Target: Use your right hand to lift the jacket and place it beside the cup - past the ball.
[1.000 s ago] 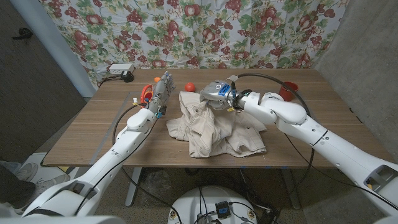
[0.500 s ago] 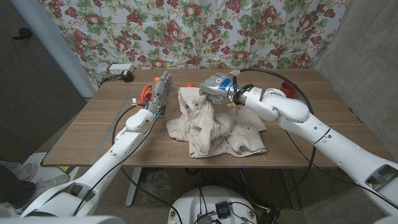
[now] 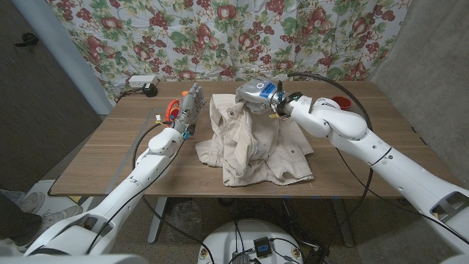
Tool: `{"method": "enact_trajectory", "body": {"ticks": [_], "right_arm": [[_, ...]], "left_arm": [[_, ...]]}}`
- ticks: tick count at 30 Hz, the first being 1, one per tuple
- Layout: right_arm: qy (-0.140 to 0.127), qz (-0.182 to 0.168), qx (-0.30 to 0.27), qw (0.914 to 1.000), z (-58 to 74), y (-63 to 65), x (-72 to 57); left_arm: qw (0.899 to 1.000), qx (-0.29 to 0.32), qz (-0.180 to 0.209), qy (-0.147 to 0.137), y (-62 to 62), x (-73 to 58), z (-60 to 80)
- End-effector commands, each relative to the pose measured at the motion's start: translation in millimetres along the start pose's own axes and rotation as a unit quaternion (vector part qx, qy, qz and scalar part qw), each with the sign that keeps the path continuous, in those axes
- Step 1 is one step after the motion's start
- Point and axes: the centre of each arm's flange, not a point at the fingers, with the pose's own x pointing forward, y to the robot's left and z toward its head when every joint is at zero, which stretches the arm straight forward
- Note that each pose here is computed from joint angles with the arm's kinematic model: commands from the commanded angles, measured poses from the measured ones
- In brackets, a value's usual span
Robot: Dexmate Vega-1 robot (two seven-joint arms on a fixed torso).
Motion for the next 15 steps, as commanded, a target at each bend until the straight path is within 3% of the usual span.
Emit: {"method": "enact_trajectory", "body": {"ticks": [1,6,15], "right_arm": [[0.021,-0.03,-0.01,0.9993,-14.5,-13.8,-1.3],[0.039,-0.059,-0.02,0.9973,-24.5,-20.2,-4.3],[0.058,-0.067,-0.023,0.9958,-35.8,-30.8,-6.9]], "left_arm": [[1.0,0.003,-0.002,0.0,-0.1,1.5,0.9],[1.0,0.003,-0.001,0.0,-0.7,0.8,1.3],[1.0,0.003,-0.003,0.0,-1.8,-1.0,2.0]]}}
